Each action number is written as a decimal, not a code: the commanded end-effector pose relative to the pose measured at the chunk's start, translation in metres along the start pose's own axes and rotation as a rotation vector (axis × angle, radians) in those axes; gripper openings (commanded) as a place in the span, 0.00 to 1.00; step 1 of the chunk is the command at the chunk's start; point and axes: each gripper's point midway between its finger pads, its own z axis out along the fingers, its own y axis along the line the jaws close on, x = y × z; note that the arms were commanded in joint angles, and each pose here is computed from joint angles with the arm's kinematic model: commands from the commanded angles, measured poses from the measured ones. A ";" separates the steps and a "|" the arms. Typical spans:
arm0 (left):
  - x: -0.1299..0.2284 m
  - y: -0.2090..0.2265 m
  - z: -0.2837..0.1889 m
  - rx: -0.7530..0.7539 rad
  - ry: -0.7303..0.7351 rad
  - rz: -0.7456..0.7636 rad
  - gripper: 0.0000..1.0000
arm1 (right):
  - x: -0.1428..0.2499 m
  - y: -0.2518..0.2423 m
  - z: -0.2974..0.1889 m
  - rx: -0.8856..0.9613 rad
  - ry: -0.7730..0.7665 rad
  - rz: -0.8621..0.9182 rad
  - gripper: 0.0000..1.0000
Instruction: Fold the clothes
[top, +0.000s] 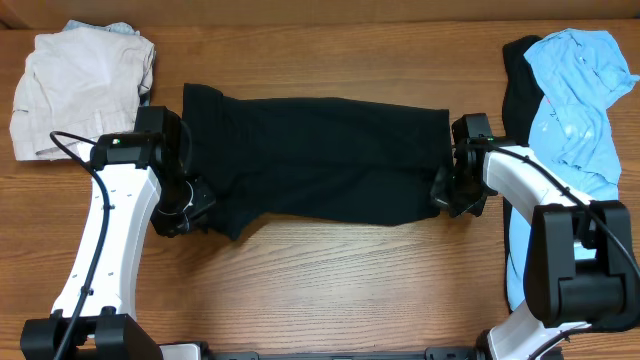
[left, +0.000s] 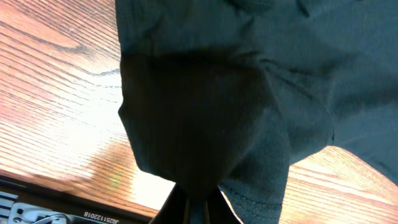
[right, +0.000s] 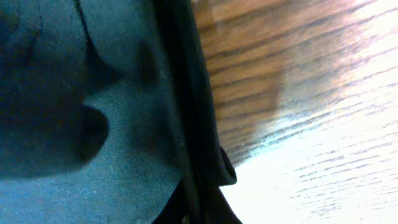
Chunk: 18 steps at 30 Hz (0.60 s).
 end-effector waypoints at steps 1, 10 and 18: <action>-0.002 -0.001 -0.009 0.004 -0.017 0.045 0.04 | 0.009 -0.014 -0.015 0.007 0.033 0.045 0.04; 0.006 0.016 -0.027 -0.085 0.002 0.131 0.04 | 0.043 -0.048 -0.088 0.000 0.025 0.044 0.04; -0.040 0.004 -0.031 -0.076 -0.199 0.135 0.04 | -0.007 -0.024 -0.102 -0.106 -0.179 0.017 0.04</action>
